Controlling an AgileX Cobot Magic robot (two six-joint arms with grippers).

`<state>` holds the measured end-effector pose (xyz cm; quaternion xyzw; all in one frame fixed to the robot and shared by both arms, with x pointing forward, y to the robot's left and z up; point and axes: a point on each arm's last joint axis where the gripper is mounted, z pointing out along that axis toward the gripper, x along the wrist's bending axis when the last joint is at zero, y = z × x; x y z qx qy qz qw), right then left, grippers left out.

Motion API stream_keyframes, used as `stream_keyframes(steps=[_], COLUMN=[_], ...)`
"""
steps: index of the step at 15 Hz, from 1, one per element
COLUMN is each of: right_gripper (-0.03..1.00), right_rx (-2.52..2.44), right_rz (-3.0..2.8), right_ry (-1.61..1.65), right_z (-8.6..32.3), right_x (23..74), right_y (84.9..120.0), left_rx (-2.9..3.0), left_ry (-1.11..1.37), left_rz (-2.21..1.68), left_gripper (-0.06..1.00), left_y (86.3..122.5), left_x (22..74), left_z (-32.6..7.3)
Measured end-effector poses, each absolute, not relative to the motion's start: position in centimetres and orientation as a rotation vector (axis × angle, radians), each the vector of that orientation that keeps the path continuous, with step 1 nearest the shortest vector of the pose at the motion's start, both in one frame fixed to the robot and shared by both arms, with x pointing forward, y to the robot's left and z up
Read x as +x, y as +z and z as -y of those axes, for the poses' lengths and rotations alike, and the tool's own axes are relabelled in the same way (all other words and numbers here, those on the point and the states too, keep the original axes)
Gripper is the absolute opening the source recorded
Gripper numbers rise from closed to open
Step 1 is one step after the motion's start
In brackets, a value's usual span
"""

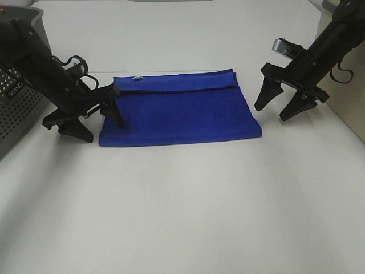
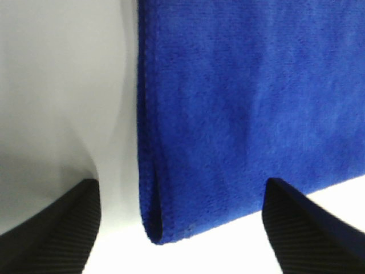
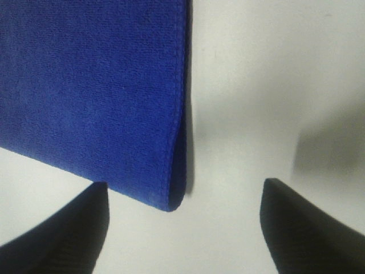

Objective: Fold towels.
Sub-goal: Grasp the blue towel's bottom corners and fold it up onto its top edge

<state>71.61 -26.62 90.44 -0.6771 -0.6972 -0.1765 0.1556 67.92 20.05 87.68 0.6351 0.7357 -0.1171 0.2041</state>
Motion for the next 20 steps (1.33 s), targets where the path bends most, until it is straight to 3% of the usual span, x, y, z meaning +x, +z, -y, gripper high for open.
stream_keyframes(steps=[7,10,20], right_gripper=[0.7,0.69,0.69], right_rx=[-1.803,-1.82,-1.857], right_rz=[2.062,2.039,2.022], right_ry=[-0.48,-0.495,-0.483], right_z=[21.9,22.0,23.5], right_x=[71.2,71.4,72.1], right_y=[88.0,87.8,87.9], left_rx=[1.781,1.805,1.805], left_ry=[-0.219,-0.205,-0.206], left_rz=[-1.966,-1.965,-1.968], left_gripper=[0.72,0.63,0.63], left_y=[87.7,87.5,87.5], left_x=[67.7,67.7,67.7], left_z=[-15.1,-15.3,-15.3])
